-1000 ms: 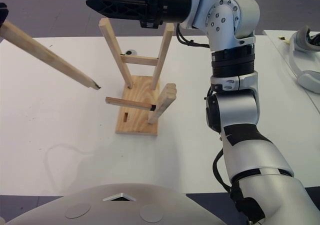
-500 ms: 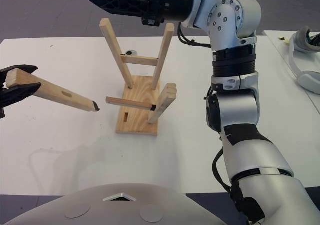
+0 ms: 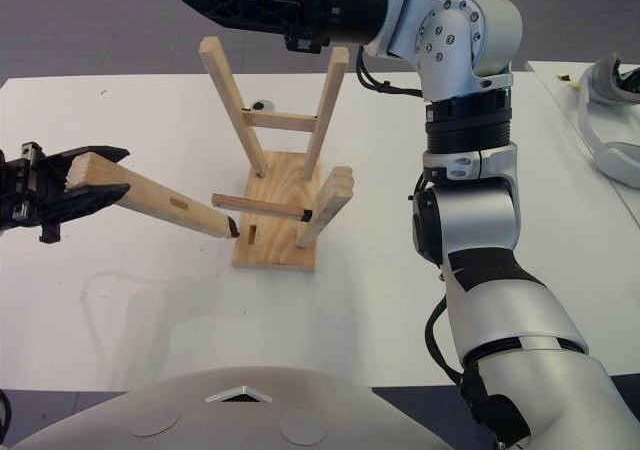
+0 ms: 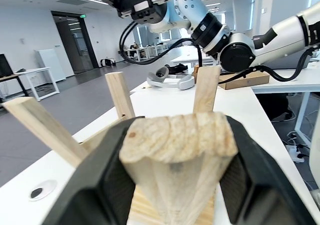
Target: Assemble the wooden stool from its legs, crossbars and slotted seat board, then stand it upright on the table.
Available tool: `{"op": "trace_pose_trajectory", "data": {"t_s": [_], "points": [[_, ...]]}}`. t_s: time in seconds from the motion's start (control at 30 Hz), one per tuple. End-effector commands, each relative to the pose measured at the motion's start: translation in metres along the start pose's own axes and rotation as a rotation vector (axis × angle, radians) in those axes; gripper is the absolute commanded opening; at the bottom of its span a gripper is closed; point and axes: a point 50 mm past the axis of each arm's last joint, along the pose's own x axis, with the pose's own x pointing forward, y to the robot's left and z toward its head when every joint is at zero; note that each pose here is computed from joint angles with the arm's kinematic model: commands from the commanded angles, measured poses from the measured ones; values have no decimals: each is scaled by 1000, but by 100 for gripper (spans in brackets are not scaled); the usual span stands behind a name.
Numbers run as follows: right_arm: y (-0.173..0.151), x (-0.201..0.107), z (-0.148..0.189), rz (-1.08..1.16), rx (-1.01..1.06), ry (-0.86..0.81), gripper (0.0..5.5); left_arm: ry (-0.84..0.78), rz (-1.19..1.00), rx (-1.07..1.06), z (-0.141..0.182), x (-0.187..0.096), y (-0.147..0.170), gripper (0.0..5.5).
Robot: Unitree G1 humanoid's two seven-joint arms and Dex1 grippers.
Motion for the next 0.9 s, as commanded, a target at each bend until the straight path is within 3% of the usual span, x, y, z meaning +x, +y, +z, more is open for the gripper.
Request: {"op": "trace_pose_trajectory", "data": {"t_s": [0.03, 0.7, 0.9], "points": [[1, 2, 5, -4, -15, 3, 305, 13, -37, 37, 3, 8, 1, 205], [1, 3, 3, -8, -4, -6, 305, 83, -137, 38, -9, 17, 10, 205], [1, 4, 2, -5, 0, -16, 305, 193, -240, 69, -15, 18, 12, 205]]}}
